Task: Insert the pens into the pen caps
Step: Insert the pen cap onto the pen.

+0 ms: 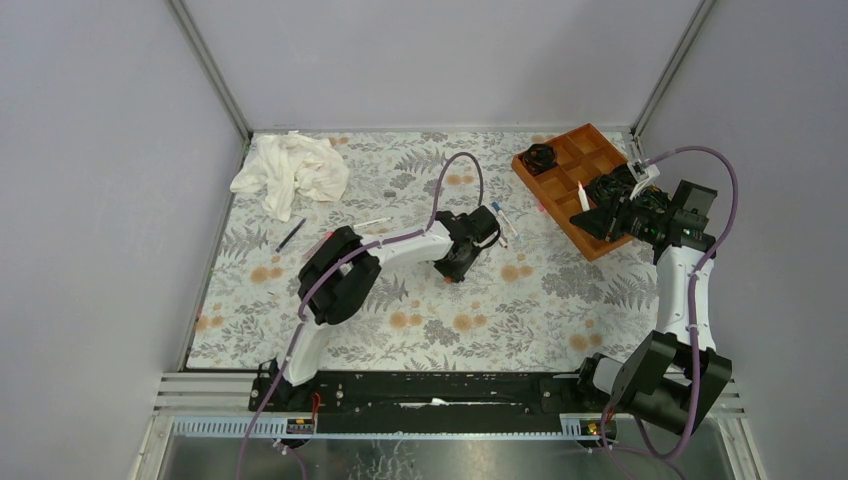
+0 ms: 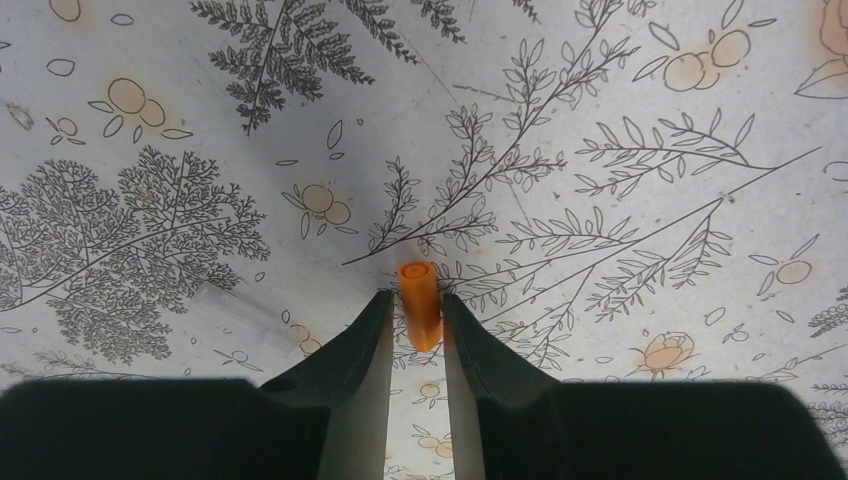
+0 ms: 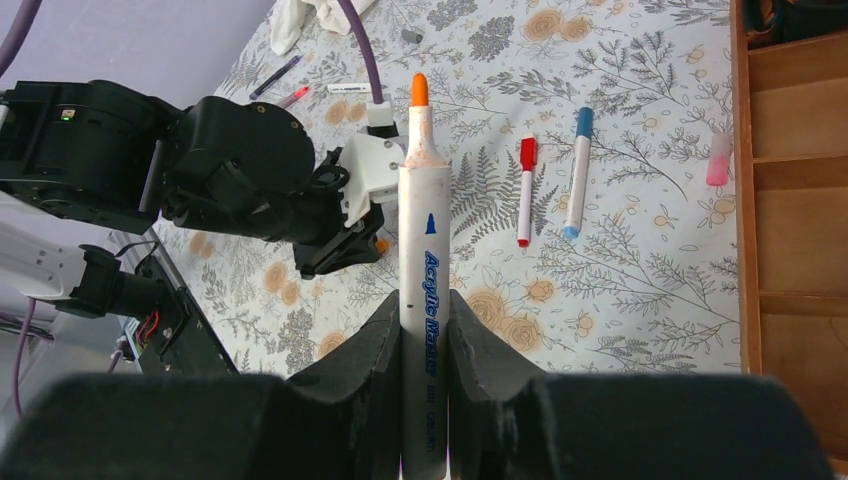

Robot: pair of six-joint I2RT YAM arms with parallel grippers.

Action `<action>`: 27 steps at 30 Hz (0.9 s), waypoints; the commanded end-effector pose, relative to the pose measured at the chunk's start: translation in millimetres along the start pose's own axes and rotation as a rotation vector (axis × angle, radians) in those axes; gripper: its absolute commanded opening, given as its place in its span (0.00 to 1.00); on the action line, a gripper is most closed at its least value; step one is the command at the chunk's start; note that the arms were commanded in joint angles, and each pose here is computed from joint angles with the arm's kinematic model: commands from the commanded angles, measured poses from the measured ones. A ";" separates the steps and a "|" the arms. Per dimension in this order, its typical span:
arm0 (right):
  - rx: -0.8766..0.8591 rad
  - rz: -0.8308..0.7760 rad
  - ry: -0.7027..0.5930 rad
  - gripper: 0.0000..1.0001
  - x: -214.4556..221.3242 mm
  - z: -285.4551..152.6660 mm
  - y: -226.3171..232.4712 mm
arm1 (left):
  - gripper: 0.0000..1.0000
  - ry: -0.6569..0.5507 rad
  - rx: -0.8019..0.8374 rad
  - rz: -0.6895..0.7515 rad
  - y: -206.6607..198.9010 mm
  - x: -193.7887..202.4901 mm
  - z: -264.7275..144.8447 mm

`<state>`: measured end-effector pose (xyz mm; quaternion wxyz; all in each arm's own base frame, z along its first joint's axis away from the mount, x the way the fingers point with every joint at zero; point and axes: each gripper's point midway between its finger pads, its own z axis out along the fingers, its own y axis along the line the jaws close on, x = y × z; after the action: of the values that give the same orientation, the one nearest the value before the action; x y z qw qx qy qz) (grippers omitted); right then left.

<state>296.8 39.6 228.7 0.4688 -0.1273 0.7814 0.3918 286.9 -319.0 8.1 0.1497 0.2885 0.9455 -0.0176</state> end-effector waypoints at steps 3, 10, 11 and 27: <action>-0.037 -0.025 -0.016 0.00 -6.9 -0.2 9.3 | 0.30 0.316 -0.111 0.081 22.6 77.5 46.6; -0.042 -0.028 -0.019 0.00 -7.9 -0.5 10.7 | 0.29 0.433 -0.110 0.085 24.2 109.3 52.9; -0.043 -0.028 -0.019 0.00 -8.0 -0.5 11.1 | 0.29 0.440 -0.115 0.085 25.3 111.9 53.9; -0.074 -0.031 -0.026 0.00 -7.7 -0.6 18.3 | 0.00 0.307 -0.095 0.031 24.7 85.7 48.5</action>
<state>295.8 41.1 230.3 0.4684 -0.1284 0.7786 0.3973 282.3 -318.3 2.6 0.1199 0.3032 0.9453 -0.0056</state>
